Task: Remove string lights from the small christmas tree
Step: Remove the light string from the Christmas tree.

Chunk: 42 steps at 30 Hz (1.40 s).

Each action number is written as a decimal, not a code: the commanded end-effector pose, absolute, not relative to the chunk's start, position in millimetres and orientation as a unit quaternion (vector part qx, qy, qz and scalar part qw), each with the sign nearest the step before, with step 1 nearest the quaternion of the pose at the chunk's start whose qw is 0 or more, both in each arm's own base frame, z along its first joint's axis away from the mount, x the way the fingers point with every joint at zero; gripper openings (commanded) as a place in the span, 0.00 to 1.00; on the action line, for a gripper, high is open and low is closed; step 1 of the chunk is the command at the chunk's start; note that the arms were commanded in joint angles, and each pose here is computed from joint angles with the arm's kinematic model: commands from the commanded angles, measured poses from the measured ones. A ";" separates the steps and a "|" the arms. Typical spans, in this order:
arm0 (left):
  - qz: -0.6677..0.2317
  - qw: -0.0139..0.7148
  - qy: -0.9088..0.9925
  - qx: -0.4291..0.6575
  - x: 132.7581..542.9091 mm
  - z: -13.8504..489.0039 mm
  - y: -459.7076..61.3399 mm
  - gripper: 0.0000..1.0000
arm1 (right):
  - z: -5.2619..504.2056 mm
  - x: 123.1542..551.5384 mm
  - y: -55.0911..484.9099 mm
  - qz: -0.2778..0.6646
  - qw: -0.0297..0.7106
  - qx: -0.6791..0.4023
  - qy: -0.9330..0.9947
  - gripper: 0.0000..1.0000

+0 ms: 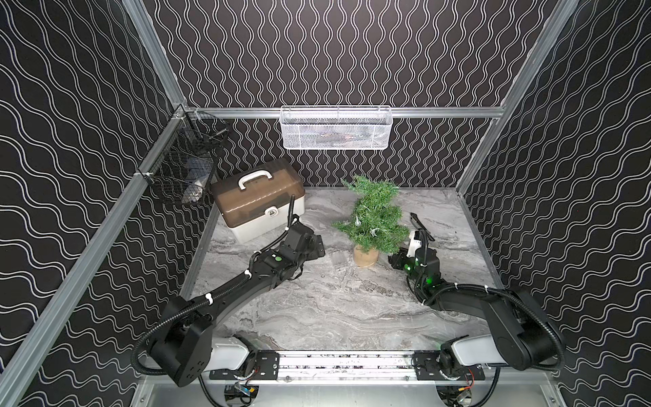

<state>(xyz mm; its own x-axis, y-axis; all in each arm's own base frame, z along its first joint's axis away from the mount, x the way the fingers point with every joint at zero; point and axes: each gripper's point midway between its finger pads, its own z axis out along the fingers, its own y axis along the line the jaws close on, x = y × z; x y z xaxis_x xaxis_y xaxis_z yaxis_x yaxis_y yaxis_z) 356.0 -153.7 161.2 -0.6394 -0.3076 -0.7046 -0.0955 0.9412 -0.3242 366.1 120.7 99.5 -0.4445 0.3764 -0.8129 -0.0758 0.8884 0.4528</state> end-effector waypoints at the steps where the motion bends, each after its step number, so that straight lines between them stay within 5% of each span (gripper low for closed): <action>1: -0.121 0.420 0.893 -0.111 357.2 165.1 -149.8 0.95 | 119.3 378.2 113.4 0.208 0.565 0.105 0.792 0.42; 5: -0.122 0.419 0.893 -0.111 357.5 164.0 -150.5 0.95 | 122.2 377.9 107.5 0.200 0.577 0.115 0.784 0.18; 10: -0.121 0.418 0.893 -0.112 358.0 162.7 -150.3 0.95 | 128.3 367.5 101.0 0.193 0.578 0.122 0.784 0.00; 25: -0.133 0.413 0.893 -0.115 360.5 160.2 -155.8 0.95 | 157.8 297.2 81.7 0.173 0.529 0.106 0.824 0.00; 42: -0.138 0.415 0.892 -0.115 360.5 168.1 -157.0 0.95 | 286.5 275.5 122.2 0.283 0.562 0.038 0.776 0.00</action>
